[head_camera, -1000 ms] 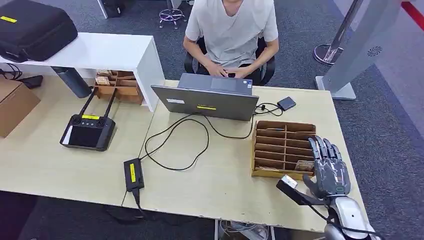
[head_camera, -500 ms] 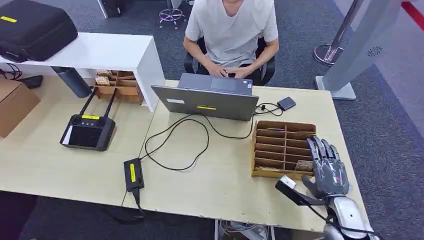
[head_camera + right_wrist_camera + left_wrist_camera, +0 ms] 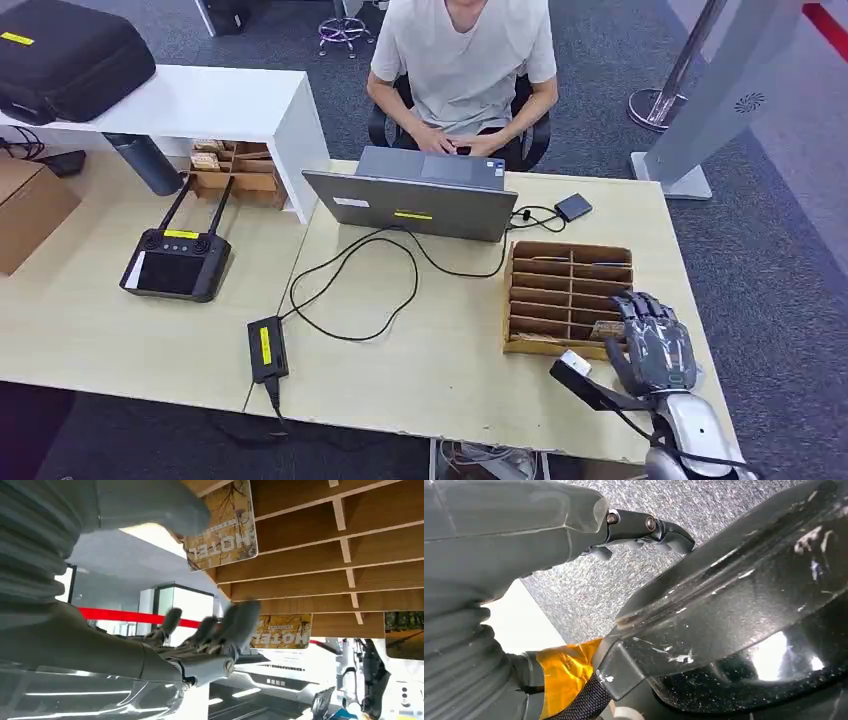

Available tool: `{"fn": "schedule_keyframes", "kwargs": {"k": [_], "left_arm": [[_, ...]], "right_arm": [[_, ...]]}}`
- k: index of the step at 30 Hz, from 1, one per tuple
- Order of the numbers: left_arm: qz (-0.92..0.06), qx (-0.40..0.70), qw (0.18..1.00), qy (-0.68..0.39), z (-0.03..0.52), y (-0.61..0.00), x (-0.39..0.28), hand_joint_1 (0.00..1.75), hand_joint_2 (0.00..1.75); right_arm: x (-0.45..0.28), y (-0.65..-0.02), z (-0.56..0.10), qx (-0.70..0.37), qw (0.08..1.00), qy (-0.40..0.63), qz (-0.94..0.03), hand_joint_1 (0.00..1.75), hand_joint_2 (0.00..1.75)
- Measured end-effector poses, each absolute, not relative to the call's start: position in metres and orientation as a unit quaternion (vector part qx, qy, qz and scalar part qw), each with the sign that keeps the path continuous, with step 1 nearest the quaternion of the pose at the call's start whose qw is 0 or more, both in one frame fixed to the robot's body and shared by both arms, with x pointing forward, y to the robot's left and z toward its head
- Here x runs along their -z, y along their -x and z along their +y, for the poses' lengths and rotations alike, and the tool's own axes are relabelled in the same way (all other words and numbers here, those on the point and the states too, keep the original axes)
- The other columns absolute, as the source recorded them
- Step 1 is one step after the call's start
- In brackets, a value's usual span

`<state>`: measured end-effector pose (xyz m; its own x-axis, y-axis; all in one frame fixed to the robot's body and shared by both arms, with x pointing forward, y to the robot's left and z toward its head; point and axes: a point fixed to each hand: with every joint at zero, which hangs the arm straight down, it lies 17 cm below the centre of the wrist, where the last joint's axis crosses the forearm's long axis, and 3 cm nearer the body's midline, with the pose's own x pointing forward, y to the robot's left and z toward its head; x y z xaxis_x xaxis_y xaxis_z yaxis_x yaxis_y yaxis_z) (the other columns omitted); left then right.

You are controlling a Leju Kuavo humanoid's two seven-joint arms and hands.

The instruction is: Pass the card to the sensor for recognition and then transmit it.

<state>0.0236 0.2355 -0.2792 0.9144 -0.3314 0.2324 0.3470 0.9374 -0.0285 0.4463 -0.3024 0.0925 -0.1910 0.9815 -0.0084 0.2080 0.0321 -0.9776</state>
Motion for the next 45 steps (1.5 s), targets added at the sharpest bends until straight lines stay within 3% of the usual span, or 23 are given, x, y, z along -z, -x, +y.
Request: {"fn": "schedule_keyframes", "kwargs": {"k": [17,19,20,21,22,45], "left_arm": [[-0.113,0.173,0.978,0.034,0.2356,-0.0235,0.2792,0.00,1.75],[-0.112,0.173,0.978,0.034,0.2356,-0.0234,0.2792,0.00,1.75],[-0.113,0.173,0.978,0.034,0.2356,-0.0235,0.2792,0.00,1.75],[-0.112,0.173,0.978,0.035,0.2355,-0.0235,0.2792,0.00,1.75],[-0.112,0.173,0.978,0.034,0.2356,-0.0234,0.2792,0.00,1.75],[-0.113,0.173,0.978,0.035,0.2355,-0.0235,0.2792,0.00,1.75]], "right_arm": [[-0.0973,-0.4497,-0.3039,-0.478,0.401,0.496,-0.603,1.73,1.75],[-0.0971,-0.4496,-0.3040,-0.478,0.402,0.496,-0.603,1.26,1.75],[-0.0971,-0.4496,-0.3042,-0.478,0.402,0.496,-0.603,0.84,1.75],[-0.0971,-0.4496,-0.3042,-0.478,0.402,0.496,-0.603,0.07,1.75],[-0.0971,-0.4496,-0.3043,-0.478,0.402,0.496,-0.603,0.00,1.75],[-0.1024,-0.4518,-0.3034,-0.476,0.395,0.498,-0.608,0.00,1.75]]}}
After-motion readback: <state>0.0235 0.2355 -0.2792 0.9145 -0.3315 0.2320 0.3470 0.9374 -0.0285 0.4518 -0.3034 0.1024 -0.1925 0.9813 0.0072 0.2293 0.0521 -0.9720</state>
